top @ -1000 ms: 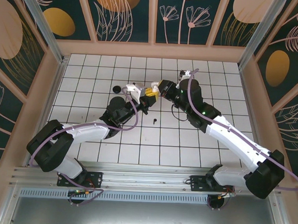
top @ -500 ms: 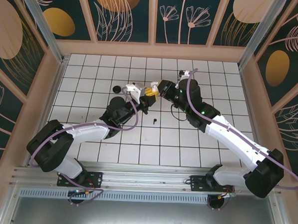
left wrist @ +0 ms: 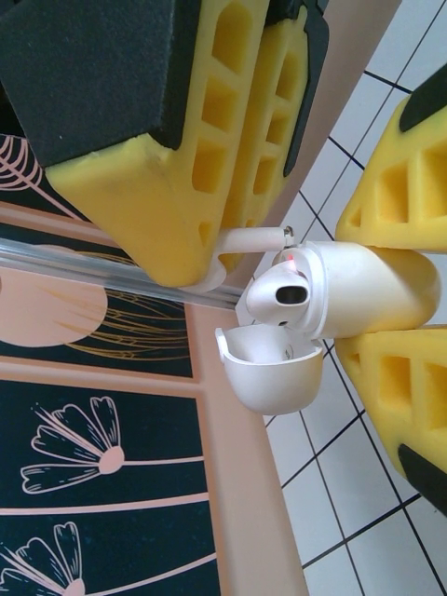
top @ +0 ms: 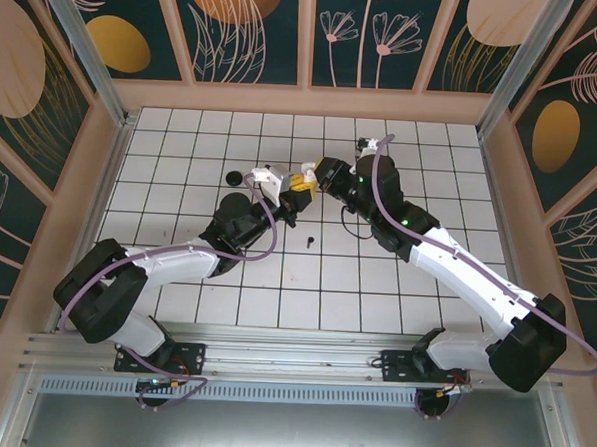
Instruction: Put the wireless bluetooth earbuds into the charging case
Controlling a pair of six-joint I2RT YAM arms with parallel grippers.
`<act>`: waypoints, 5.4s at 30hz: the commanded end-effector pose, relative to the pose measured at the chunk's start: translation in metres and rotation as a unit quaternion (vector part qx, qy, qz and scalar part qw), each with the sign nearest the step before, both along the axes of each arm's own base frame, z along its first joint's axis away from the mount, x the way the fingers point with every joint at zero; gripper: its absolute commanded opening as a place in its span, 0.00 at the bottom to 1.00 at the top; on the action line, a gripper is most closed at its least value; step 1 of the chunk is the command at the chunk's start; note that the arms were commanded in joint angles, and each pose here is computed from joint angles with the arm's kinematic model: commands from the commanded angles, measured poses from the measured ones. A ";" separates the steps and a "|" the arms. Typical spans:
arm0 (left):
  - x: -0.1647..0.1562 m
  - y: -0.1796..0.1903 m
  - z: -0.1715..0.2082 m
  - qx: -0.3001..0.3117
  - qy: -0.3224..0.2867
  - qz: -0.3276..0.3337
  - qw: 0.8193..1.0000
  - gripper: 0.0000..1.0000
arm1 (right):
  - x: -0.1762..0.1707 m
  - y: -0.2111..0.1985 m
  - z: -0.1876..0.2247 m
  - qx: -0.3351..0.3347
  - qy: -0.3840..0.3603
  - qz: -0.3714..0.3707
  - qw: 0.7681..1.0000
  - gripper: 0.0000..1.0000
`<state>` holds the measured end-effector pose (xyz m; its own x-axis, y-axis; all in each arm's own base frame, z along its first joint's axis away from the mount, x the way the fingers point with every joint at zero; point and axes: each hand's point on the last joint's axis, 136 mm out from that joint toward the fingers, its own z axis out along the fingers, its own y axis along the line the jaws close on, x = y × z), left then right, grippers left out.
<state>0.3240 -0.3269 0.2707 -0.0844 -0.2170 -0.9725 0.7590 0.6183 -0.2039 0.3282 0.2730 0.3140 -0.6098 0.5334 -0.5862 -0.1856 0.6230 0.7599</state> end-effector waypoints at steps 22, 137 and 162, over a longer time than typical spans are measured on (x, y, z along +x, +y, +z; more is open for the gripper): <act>-0.002 -0.003 -0.005 -0.004 -0.011 -0.007 1.000 0.00 | 0.007 -0.003 0.023 -0.011 -0.035 -0.018 0.999 0.14; -0.073 -0.003 0.044 -0.018 0.009 -0.246 0.969 0.00 | -0.031 0.005 0.002 -0.027 0.036 0.291 0.956 0.19; -0.056 0.007 0.036 -0.059 0.044 -0.227 0.971 0.00 | -0.081 0.004 0.052 0.015 -0.061 0.373 0.926 0.17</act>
